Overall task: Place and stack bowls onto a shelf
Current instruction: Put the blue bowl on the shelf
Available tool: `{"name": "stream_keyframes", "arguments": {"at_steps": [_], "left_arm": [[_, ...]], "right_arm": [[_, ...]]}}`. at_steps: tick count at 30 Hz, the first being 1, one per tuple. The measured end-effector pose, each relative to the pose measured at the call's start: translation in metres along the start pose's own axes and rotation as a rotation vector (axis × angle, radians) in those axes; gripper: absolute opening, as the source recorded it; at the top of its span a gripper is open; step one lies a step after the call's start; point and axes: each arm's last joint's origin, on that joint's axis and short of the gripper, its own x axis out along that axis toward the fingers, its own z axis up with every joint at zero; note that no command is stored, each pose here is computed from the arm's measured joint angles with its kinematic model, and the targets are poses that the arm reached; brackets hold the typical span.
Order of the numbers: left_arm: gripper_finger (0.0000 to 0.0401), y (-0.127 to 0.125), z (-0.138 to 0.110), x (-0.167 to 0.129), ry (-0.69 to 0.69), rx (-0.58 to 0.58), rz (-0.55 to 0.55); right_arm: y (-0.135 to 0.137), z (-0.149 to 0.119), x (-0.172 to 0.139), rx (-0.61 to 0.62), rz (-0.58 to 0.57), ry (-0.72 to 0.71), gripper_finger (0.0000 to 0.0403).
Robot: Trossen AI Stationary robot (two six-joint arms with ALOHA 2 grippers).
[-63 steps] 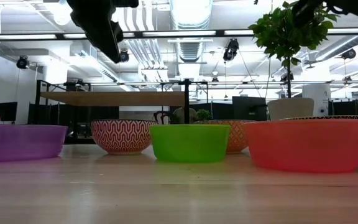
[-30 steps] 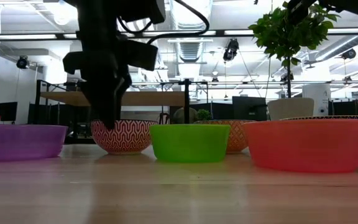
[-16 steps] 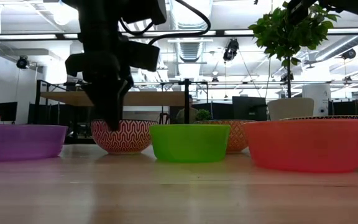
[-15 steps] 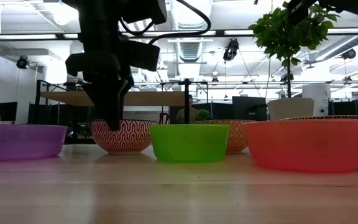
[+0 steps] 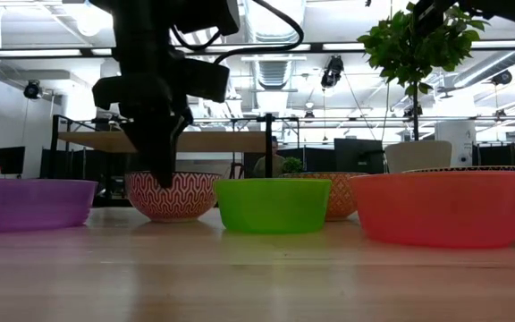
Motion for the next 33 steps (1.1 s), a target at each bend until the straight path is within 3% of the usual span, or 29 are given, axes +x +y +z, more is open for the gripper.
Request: {"name": "stream_keyframes", "arguments": {"at_steps": [7,19,26,33], "left_arm": [[0.0002,0.001,0.003,-0.029,-0.009,0.06,-0.012],[0.0001,0.014,0.013,-0.122,-0.142,0.135,-0.073],[0.0,0.031,0.011,-0.166,-0.123,0.175,0.031],[0.0,0.061,0.004,-0.188,-0.152,0.12,0.104]], "right_arm": [[0.0,-0.001,0.0,-0.014,-0.001,0.005,0.0009],[0.0,-0.001,0.0,-0.024,-0.001,0.006,0.0009],[0.0,-0.001,0.0,-0.032,-0.002,0.009,0.0009],[-0.001,-0.003,0.0,-0.034,-0.005,0.025,0.0009]]}}
